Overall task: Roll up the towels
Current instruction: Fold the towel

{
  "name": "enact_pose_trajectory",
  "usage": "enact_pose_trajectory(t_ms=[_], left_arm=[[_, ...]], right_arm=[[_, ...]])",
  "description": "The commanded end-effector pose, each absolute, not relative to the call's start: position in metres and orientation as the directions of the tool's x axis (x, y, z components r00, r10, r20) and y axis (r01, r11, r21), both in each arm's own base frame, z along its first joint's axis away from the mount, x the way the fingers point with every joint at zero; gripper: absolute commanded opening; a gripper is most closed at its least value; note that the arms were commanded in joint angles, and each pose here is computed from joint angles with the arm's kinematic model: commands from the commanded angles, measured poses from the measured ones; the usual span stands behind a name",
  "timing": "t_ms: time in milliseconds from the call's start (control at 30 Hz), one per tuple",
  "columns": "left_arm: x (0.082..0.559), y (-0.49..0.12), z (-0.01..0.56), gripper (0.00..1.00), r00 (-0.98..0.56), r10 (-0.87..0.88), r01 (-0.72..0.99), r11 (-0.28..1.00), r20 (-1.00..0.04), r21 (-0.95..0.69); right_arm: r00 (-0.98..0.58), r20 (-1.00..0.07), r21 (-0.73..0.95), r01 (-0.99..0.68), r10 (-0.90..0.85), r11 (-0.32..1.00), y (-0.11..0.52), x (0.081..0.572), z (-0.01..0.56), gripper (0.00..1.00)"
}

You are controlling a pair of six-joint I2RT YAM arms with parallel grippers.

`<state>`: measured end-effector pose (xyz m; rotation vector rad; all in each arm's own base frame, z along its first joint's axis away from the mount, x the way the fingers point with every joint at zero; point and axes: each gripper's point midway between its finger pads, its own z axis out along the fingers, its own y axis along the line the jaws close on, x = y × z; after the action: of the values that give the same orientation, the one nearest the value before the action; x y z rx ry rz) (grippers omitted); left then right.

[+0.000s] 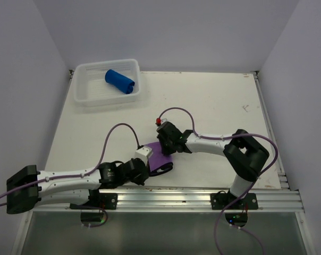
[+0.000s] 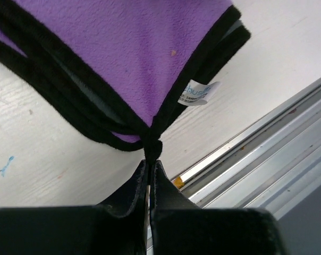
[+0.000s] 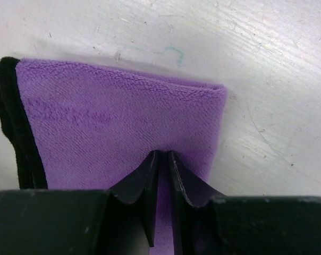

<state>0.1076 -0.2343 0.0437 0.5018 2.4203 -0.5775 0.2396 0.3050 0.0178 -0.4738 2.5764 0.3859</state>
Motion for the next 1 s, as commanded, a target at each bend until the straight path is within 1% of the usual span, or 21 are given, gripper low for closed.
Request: enact_pose_trajectory(t_ms=[0,167,333,400,533,567,600,700,867,900,967], left_arm=[[0.106,-0.227,0.033,0.0,-0.77,0.186,0.43,0.858,-0.611,-0.28],[0.103,-0.22,0.016,0.0,-0.788,0.19,0.404,0.877,-0.585,-0.259],[0.098,-0.225,0.014,0.01,-0.799,0.161,0.397,0.865,-0.579,-0.306],[0.097,-0.227,0.016,0.01,-0.798,0.154,0.398,0.862,-0.583,-0.316],[0.098,-0.228,0.017,0.08,-0.796,0.153,0.398,0.861,-0.586,-0.316],[0.098,-0.228,0.017,0.09,-0.796,0.154,0.398,0.861,-0.586,-0.315],[0.098,-0.229,0.017,0.16,-0.797,0.154,0.398,0.862,-0.584,-0.315],[0.099,-0.231,0.02,0.27,-0.795,0.143,0.394,0.86,-0.59,-0.323],[0.103,-0.234,0.029,0.29,-0.79,0.123,0.385,0.862,-0.601,-0.329],[0.104,-0.236,0.034,0.31,-0.788,0.117,0.385,0.86,-0.605,-0.335],[0.105,-0.233,0.037,0.31,-0.788,0.11,0.372,0.87,-0.606,-0.325]], right_arm=[[-0.856,-0.427,0.132,-0.379,-0.292,0.916,0.288,0.226,-0.01,0.18],[-0.854,-0.433,0.139,-0.381,-0.29,0.914,0.289,0.226,-0.006,0.18],[-0.849,-0.446,0.149,-0.383,-0.283,0.912,0.291,0.227,0.004,0.18],[-0.843,-0.462,0.159,-0.385,-0.276,0.909,0.293,0.229,0.013,0.21],[-0.827,-0.5,0.182,-0.39,-0.257,0.903,0.296,0.232,0.036,0.29],[-0.825,-0.504,0.182,-0.389,-0.254,0.903,0.295,0.231,0.041,0.33],[-0.818,-0.524,0.197,-0.387,-0.237,0.901,0.296,0.232,0.053,0.34],[-0.808,-0.552,0.226,-0.382,-0.205,0.896,0.295,0.231,0.074,0.39],[-0.803,-0.571,0.249,-0.365,-0.168,0.897,0.286,0.224,0.09,0.44],[-0.807,-0.566,0.244,-0.356,-0.166,0.902,0.281,0.222,0.088,0.44],[-0.81,-0.566,0.251,-0.346,-0.153,0.904,0.276,0.218,0.088,0.4]])
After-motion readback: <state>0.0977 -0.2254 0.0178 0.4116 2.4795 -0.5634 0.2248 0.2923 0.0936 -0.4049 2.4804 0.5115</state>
